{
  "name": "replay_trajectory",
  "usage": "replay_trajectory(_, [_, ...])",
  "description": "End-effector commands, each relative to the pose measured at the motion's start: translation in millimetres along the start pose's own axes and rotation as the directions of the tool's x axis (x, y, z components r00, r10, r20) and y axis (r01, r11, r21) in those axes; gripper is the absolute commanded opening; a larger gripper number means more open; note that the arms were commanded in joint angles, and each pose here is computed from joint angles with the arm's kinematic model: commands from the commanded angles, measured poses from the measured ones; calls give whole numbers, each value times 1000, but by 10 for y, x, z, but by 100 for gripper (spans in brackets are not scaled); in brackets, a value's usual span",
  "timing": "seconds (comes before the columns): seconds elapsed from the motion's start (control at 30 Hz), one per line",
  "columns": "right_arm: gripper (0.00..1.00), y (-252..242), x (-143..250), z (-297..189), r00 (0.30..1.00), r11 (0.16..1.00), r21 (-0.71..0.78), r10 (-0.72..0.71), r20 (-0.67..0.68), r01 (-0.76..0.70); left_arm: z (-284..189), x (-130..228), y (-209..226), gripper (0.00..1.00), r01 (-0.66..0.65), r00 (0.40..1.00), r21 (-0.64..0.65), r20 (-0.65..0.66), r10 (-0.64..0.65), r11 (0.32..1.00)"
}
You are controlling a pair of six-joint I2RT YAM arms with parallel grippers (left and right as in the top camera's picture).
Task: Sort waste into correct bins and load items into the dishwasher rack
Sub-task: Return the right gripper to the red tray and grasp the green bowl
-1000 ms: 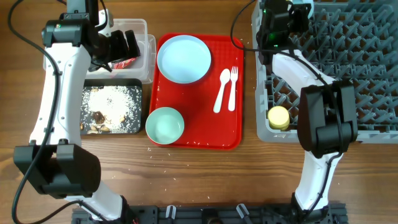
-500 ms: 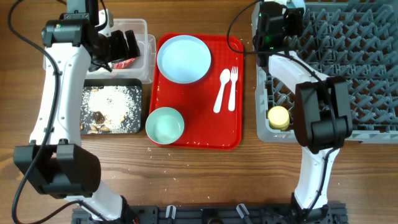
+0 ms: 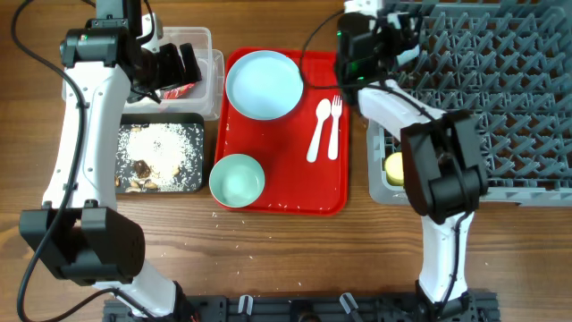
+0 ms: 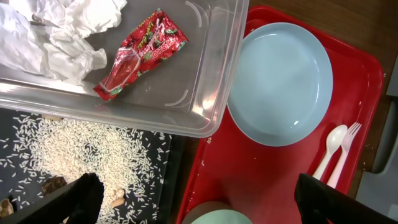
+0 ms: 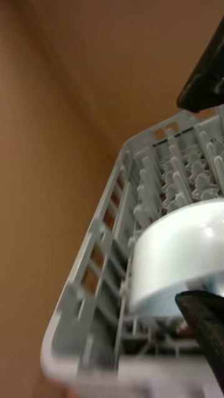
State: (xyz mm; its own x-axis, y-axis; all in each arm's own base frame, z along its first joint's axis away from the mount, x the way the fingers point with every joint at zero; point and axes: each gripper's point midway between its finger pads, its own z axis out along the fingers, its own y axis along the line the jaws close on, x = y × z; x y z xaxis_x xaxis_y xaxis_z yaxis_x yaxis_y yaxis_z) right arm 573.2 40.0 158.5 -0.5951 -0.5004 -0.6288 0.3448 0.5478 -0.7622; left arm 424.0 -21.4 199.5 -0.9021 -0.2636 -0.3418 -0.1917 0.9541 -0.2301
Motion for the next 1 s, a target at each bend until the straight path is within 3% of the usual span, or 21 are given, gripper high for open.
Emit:
replay_trajectory(0.0, [100, 93, -69, -143, 1000, 1000, 0, 1, 14, -1, -85, -58, -1, 100, -3, 1000, 0, 30, 3, 1000])
replay_trajectory(0.23, [100, -288, -467, -522, 981, 983, -31, 184, 68, -182, -85, -58, -1, 100, -3, 1000, 0, 30, 3, 1000])
replay_trajectory(0.37, [100, 57, -486, -1042, 981, 923, -346, 191, 27, -170, -85, -58, -1, 100, -3, 1000, 0, 30, 3, 1000])
replay_trajectory(0.43, [100, 390, -332, -1489, 977, 786, -582, 196, -89, -211, -85, -58, -1, 100, -3, 1000, 0, 30, 3, 1000])
replay_trajectory(0.53, [100, 871, -31, -2456, 921, 378, -842, 91, -380, -385, -85, -58, -1, 100, -3, 1000, 0, 30, 3, 1000])
replay_trajectory(0.57, [100, 974, 57, -2788, 880, 228, -855, 13, -476, -466, -85, -58, -1, 100, -3, 1000, 0, 30, 3, 1000])
replay_trajectory(0.6, [100, 1050, 139, -3017, 845, 132, -843, -58, -532, -522, -85, -58, -1, 100, -3, 1000, 0, 30, 3, 1000])
replay_trajectory(0.67, [98, 1175, 303, -3319, 789, 32, -803, -162, -592, -596, -85, -58, -1, 100, -3, 1000, 0, 30, 3, 1000])
replay_trajectory(0.8, [93, 1405, 707, -3650, 754, 16, -790, -289, -590, -613, -85, -58, -1, 100, -3, 1000, 0, 30, 3, 1000])
replay_trajectory(0.97, [78, 1573, 1046, -3937, 713, 56, -781, -370, -595, -622, -85, -58, -1, 100, -3, 1000, 0, 30, 3, 1000])
